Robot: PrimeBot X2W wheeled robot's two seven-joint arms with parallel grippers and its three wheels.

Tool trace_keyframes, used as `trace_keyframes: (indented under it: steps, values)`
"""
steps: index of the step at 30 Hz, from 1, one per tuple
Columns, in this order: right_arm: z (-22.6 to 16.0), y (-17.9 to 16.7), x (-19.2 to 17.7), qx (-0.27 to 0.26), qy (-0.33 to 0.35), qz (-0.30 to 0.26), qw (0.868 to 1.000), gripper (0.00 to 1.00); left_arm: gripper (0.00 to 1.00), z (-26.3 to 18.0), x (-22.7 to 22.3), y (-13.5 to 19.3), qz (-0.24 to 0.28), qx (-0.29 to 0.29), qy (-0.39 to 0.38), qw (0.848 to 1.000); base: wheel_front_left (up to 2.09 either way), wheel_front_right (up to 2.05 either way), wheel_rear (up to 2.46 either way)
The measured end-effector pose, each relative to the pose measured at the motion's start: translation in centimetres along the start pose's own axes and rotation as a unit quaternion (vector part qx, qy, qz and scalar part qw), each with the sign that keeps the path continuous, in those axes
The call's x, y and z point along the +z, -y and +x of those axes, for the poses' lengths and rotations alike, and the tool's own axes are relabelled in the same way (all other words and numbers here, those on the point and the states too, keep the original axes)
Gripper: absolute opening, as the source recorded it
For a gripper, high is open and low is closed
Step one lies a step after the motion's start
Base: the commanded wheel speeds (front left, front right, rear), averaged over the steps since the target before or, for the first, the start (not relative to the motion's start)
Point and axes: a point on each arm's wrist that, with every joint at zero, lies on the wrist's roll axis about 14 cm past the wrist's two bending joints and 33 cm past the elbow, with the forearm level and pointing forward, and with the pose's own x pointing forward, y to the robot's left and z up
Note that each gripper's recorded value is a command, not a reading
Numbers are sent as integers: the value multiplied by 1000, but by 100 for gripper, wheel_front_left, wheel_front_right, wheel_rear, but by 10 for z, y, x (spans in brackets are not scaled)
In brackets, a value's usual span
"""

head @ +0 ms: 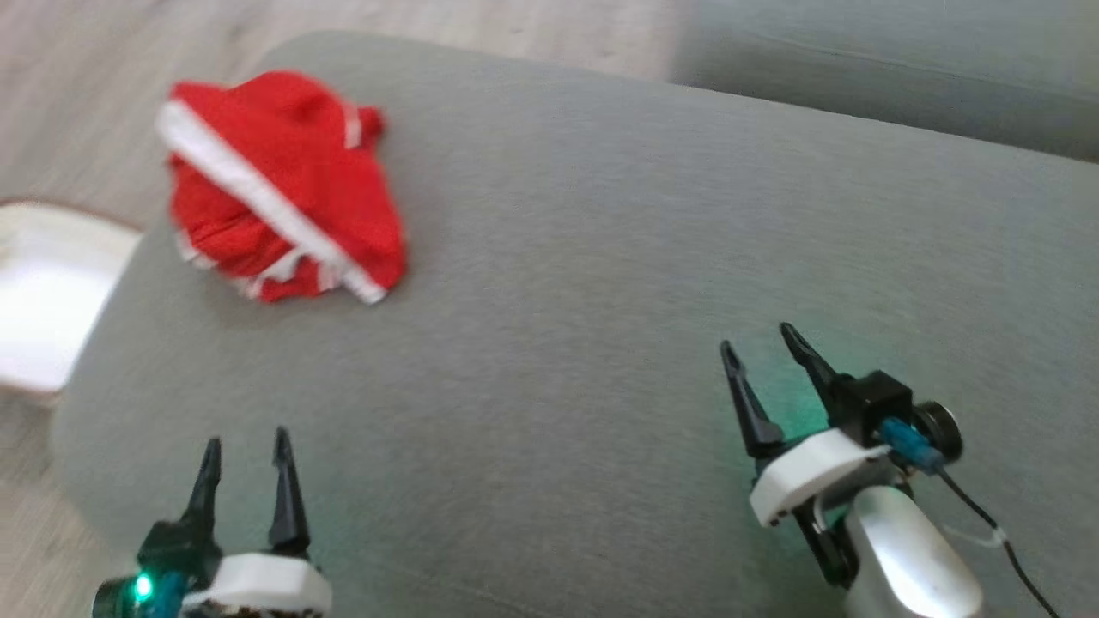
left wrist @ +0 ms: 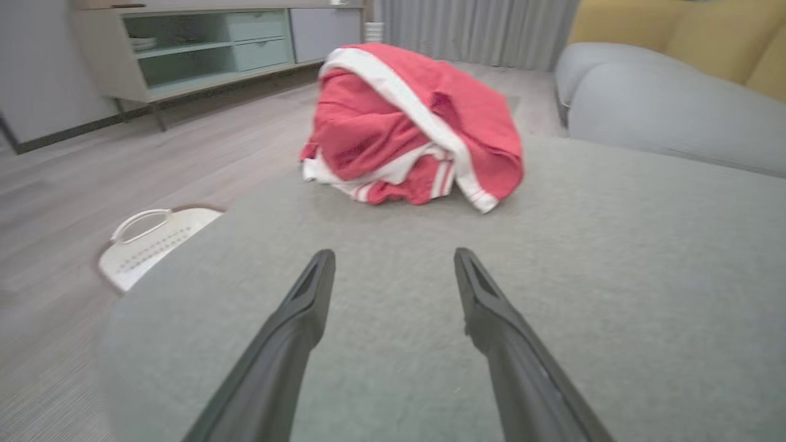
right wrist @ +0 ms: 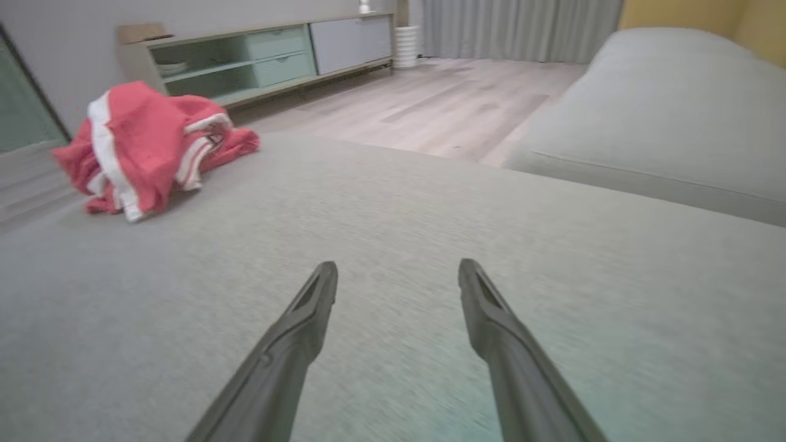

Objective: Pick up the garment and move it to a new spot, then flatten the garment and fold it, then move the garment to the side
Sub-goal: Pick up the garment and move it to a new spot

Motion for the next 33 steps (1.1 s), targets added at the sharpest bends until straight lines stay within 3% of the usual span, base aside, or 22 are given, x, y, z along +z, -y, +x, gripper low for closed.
trace_keyframes:
  steps: [5, 11, 20, 23, 27, 33]
  values:
    - [26, -45, 6, 76, 4, -11, 997, 100, 100, -19, -7, -36, -7, 56, -9, 998, 0, 0, 0]
    - [35, -52, -5, 94, -8, -1, 996, 100, 100, -8, 15, -44, -3, 65, 20, 998, 0, 0, 0]
    - [42, -22, -21, 77, -18, -4, 997, 100, 100, 75, 114, -37, 47, 15, 128, 991, 0, 0, 0]
    - [42, -16, -24, 73, -20, -4, 997, 100, 100, 93, 126, -34, 60, 3, 133, 989, 0, 0, 0]
    - [40, 2, -33, 59, -27, -5, 998, 100, 100, 126, 117, -19, 65, -34, 100, 992, 0, 0, 0]
    - [46, 29, -38, 38, -20, -1, 999, 100, 100, 176, 93, -14, 49, -36, 31, 998, 0, 0, 0]
